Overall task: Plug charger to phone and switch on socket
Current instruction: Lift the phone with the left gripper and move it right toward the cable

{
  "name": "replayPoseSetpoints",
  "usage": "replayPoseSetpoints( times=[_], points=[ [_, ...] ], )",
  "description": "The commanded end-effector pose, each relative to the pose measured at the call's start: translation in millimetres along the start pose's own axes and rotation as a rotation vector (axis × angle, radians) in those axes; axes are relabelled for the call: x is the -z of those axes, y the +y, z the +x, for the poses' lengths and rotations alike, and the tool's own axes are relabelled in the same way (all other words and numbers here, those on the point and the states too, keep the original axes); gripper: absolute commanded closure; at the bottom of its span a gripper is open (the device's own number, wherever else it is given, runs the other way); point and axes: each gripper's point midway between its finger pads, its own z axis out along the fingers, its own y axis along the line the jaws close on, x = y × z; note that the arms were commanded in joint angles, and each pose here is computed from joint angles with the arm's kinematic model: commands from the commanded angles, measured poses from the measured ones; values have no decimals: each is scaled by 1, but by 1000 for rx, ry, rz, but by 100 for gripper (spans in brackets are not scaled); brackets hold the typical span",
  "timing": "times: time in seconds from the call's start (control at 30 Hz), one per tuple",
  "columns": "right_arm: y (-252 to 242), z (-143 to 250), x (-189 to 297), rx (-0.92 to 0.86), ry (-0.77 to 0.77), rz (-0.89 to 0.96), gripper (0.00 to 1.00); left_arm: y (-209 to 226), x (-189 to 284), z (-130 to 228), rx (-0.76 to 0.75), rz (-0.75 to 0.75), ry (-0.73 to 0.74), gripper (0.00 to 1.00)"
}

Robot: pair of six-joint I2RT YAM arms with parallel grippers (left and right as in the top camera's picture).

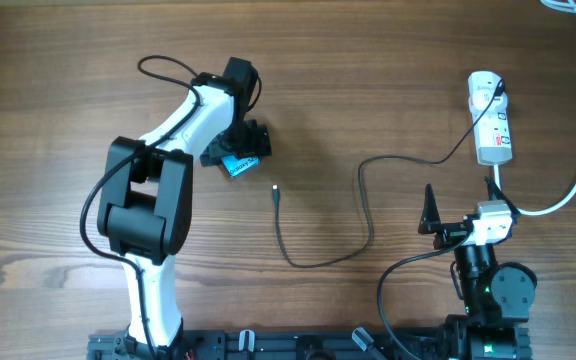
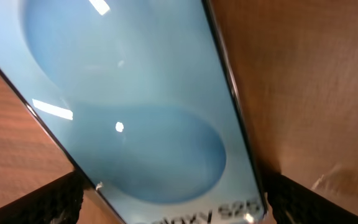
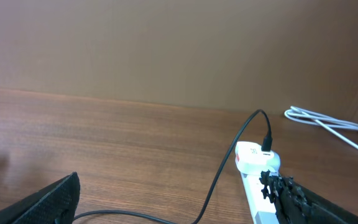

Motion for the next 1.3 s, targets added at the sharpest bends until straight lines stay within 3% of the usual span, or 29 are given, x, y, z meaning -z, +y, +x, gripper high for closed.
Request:
replayPoseSetpoints(
  times=[0.0, 0.27, 0.57, 0.7, 0.87, 1.0, 1.17, 1.27],
  points=[
    [-3, -2, 0, -9, -10, 18, 0, 17, -58, 60, -27, -95, 243, 0],
    [-3, -2, 0, -9, -10, 18, 0, 15, -62, 46, 40, -81, 186, 0],
    [-3, -2, 0, -9, -10, 18, 0, 22, -66, 1, 200, -19, 45, 0],
    [-3, -2, 0, -9, -10, 18, 0, 30, -66, -2, 286, -20, 47, 0],
    [-3, -2, 0, -9, -10, 18, 0, 29, -66, 4, 279, -30, 64, 4],
    [-3, -2, 0, -9, -10, 18, 0, 23, -65, 14, 244, -46, 88, 11],
    [-3, -2, 0, -9, -10, 18, 0, 12, -65, 24, 165, -57, 102, 32],
    [-3, -2, 0, -9, -10, 18, 0, 6, -65, 28, 143, -60, 104, 31]
  ],
)
